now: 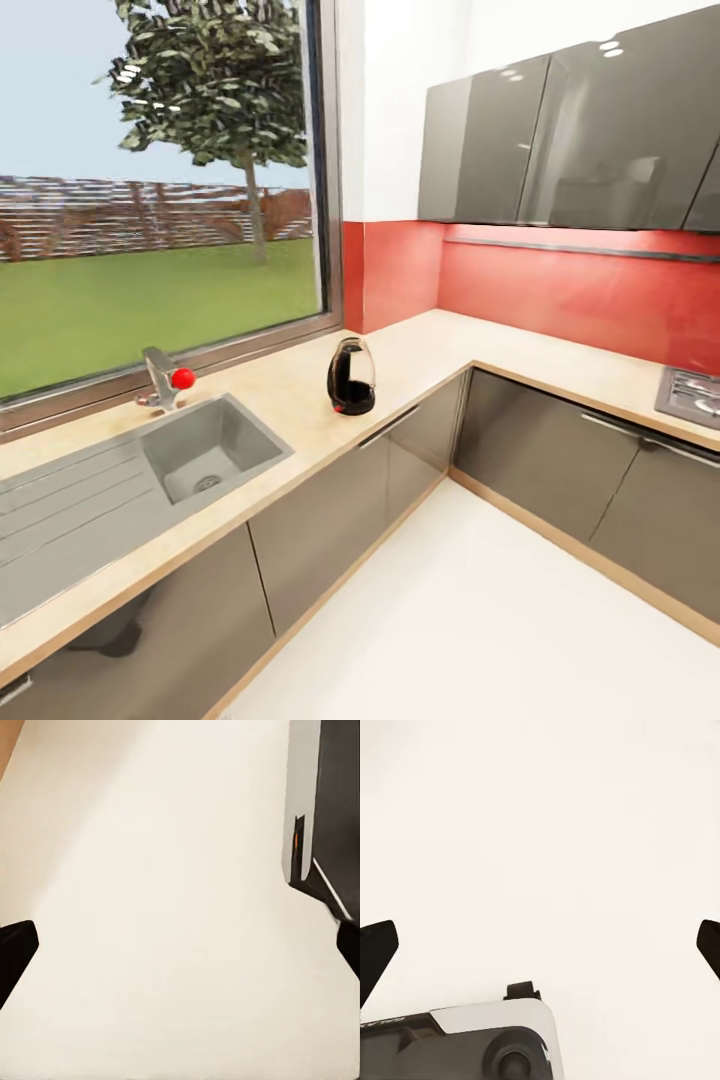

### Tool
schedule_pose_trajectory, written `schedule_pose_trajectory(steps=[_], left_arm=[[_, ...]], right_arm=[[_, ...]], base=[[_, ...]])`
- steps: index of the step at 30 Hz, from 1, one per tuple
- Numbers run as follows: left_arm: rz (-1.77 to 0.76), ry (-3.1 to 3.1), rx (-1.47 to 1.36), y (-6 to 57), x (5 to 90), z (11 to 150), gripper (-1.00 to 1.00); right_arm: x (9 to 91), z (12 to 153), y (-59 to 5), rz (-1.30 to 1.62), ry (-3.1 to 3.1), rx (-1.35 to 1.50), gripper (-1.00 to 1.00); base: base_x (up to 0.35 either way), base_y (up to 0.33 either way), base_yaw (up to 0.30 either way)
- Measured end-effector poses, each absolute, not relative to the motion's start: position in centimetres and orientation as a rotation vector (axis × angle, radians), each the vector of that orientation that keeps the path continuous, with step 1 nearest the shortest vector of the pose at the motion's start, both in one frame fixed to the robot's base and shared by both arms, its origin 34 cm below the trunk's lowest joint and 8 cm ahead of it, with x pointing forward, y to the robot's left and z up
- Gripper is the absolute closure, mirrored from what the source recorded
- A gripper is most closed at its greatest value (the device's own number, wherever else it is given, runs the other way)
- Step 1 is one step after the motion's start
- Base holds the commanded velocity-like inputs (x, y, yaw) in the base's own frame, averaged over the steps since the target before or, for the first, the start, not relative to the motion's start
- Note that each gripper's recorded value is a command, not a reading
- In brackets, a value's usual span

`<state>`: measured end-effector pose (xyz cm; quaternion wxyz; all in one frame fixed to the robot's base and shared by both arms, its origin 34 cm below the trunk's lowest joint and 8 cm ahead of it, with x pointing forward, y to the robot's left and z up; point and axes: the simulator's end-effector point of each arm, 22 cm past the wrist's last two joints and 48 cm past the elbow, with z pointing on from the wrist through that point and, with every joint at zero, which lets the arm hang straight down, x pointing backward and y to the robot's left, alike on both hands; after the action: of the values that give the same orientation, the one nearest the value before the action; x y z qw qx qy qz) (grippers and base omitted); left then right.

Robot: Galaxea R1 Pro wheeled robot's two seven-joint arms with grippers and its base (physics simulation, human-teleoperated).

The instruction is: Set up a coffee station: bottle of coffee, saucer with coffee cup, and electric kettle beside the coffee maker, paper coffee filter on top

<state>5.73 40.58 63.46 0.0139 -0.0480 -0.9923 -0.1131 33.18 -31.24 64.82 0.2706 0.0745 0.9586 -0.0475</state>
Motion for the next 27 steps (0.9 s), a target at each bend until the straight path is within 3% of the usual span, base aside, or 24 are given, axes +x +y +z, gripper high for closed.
schedule_pose_trajectory(steps=[11,27], left_arm=[[-0.086,-3.059,-0.176,37.5,4.4,63.1,-1.0],[-0.325,-3.048,-0.181,40.5,4.7,63.5,-1.0]], right_arm=[[33.2,64.8,-31.2,-0.127,2.583,0.201,-1.0],[33.2,64.8,-31.1,-0.125,2.583,0.201,-1.0]], base=[[0.0,0.0,0.274],[0.0,0.0,0.275]])
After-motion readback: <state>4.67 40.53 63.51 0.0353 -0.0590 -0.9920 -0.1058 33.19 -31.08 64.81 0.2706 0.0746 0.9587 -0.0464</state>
